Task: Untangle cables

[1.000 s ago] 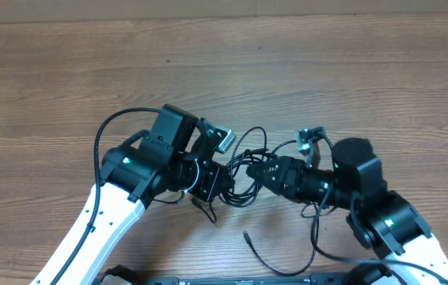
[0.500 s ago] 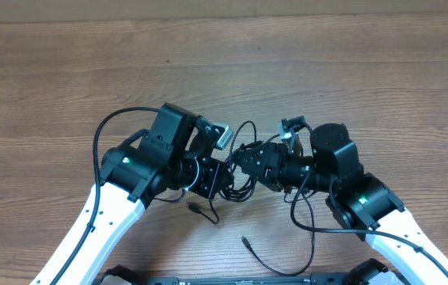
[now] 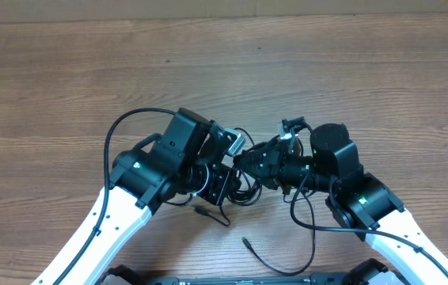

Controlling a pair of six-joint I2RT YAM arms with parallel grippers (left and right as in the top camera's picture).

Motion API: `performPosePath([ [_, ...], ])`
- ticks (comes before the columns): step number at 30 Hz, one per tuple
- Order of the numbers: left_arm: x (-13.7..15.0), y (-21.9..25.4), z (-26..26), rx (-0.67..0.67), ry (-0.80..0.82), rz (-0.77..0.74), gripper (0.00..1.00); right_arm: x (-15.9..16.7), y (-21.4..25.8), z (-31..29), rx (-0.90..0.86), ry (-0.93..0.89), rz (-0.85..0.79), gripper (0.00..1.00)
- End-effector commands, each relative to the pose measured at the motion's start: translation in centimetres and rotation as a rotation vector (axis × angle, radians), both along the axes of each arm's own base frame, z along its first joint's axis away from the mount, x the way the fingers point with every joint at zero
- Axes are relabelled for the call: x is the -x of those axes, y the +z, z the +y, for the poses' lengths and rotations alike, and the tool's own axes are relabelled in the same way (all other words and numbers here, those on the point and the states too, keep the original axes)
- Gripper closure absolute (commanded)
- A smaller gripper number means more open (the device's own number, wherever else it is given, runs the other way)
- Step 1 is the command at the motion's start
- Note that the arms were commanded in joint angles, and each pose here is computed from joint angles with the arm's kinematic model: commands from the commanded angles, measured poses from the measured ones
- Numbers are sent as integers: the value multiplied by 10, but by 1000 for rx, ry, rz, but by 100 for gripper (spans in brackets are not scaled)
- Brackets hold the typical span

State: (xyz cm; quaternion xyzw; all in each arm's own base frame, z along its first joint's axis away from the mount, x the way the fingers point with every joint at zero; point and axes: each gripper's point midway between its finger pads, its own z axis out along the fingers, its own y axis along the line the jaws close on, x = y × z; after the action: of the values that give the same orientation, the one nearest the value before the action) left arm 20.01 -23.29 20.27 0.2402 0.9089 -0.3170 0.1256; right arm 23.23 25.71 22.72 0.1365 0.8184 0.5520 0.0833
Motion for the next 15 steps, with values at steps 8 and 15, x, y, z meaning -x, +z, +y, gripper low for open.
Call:
performPosePath([
  [8,-30,-9,34,-207,269,-85,96,-8,7,1,3,-11,-39,96],
  [15,-59,-13,97,-388,785,-121,95,2,20,1,-38,33,-59,96],
])
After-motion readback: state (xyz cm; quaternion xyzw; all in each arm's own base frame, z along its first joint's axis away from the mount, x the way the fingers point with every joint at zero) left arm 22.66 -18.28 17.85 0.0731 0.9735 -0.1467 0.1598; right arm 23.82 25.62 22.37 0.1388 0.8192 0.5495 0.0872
